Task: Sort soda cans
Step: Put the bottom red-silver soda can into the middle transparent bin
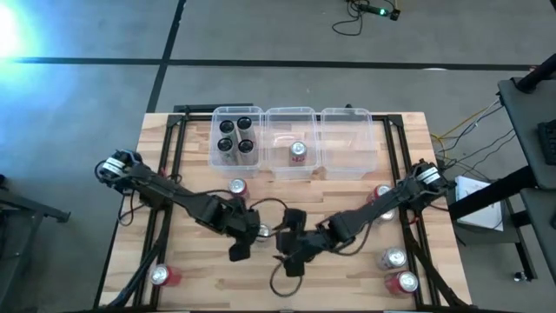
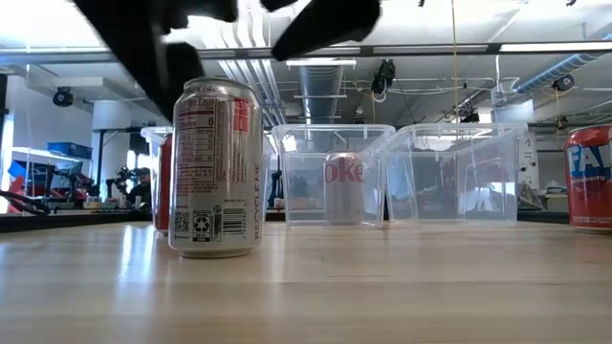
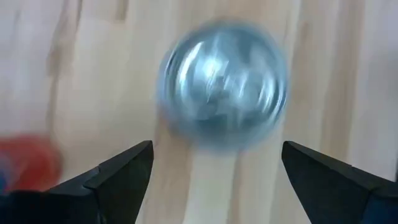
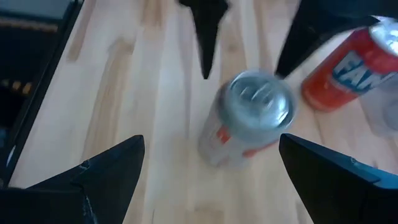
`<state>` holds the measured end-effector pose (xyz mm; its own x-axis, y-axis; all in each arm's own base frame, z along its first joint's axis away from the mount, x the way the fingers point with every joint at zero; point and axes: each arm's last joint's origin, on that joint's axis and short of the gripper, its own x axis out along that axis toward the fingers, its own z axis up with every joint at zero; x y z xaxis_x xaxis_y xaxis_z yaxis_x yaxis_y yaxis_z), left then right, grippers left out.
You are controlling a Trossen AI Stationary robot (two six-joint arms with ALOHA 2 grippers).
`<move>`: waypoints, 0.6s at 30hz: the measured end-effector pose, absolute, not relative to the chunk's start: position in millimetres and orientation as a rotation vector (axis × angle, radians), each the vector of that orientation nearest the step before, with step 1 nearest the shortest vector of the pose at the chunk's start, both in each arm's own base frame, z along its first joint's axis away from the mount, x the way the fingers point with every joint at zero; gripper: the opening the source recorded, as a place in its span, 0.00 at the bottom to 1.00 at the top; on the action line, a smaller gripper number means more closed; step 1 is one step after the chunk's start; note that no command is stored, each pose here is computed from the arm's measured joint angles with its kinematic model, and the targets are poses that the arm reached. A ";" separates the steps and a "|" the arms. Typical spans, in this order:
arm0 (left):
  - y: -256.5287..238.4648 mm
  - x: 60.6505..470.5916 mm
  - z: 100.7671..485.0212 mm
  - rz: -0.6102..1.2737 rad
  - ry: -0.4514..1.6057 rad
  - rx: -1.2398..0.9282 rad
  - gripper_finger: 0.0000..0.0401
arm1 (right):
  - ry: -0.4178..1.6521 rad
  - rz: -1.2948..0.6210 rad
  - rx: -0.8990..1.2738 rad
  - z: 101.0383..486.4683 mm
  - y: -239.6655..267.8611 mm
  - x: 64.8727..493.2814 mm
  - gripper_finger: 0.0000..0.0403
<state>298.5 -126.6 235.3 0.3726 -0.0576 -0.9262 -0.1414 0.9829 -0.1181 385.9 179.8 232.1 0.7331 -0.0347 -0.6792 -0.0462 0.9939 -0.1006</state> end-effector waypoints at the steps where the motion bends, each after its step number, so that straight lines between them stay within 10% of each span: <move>1: -126.7 292.8 237.8 0.071 1.209 -0.173 0.85 | 0.734 0.002 -0.098 233.3 175.1 389.5 0.91; 18: -116.7 269.1 186.8 0.188 0.968 -0.217 0.80 | 0.906 -0.014 -0.115 252.4 147.5 392.8 0.91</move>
<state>269.1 -116.7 186.8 0.5538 0.0612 -0.8304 -0.2544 0.9620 -0.0988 392.8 147.5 252.4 0.6169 -0.0607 -0.7847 -0.0368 0.9937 -0.1058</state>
